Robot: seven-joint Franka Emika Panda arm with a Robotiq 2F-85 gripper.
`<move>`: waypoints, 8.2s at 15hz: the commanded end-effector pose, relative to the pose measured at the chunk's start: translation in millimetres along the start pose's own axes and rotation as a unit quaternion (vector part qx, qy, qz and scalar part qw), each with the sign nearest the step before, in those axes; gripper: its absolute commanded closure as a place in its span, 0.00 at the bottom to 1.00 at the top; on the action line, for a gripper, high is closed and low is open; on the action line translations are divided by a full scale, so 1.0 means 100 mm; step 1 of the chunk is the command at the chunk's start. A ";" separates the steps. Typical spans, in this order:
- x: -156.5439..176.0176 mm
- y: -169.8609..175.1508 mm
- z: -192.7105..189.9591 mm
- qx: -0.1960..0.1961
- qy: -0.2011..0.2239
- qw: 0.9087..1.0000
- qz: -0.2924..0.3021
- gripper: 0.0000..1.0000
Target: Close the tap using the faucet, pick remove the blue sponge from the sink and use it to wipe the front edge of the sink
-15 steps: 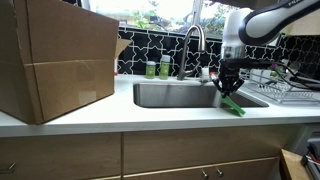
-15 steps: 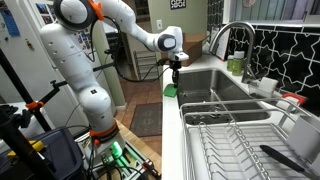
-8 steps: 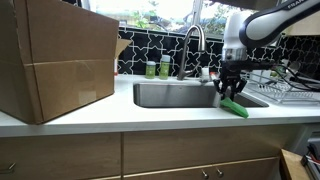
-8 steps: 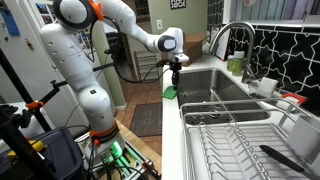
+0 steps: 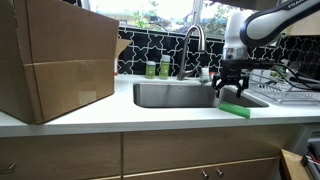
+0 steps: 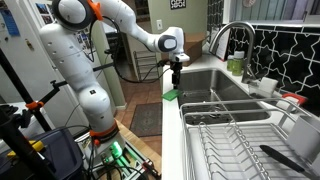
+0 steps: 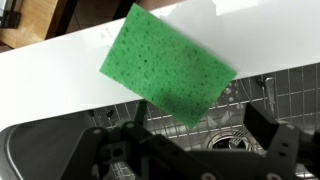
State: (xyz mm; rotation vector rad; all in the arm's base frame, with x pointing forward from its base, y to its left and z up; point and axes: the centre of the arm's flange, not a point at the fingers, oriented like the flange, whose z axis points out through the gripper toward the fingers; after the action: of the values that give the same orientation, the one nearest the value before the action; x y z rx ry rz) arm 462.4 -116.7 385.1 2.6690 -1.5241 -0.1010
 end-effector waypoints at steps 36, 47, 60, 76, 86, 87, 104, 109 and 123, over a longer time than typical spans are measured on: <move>-0.29 -0.37 0.35 0.087 -0.011 0.946 -0.313 0.96; -0.37 -1.26 0.28 0.098 -0.031 0.916 -0.388 0.96; -0.54 -0.84 0.36 0.046 -0.034 0.947 -0.316 0.96; -0.40 0.30 0.54 -0.038 -0.003 0.980 -0.197 0.96; -0.29 0.90 0.64 -0.029 -0.002 0.991 -0.133 0.96; -0.29 0.88 0.65 -0.018 -0.009 0.991 -0.133 0.95; -0.22 0.10 0.47 0.075 -0.043 0.969 -0.230 0.96; -0.29 -0.28 0.41 0.064 -0.038 0.960 -0.269 0.96; -0.32 -0.39 0.50 0.013 -0.035 0.957 -0.287 0.98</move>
State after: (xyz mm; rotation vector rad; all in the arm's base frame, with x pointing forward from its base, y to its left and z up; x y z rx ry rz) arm 492.4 -59.7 354.5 3.1258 -0.6869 -0.1282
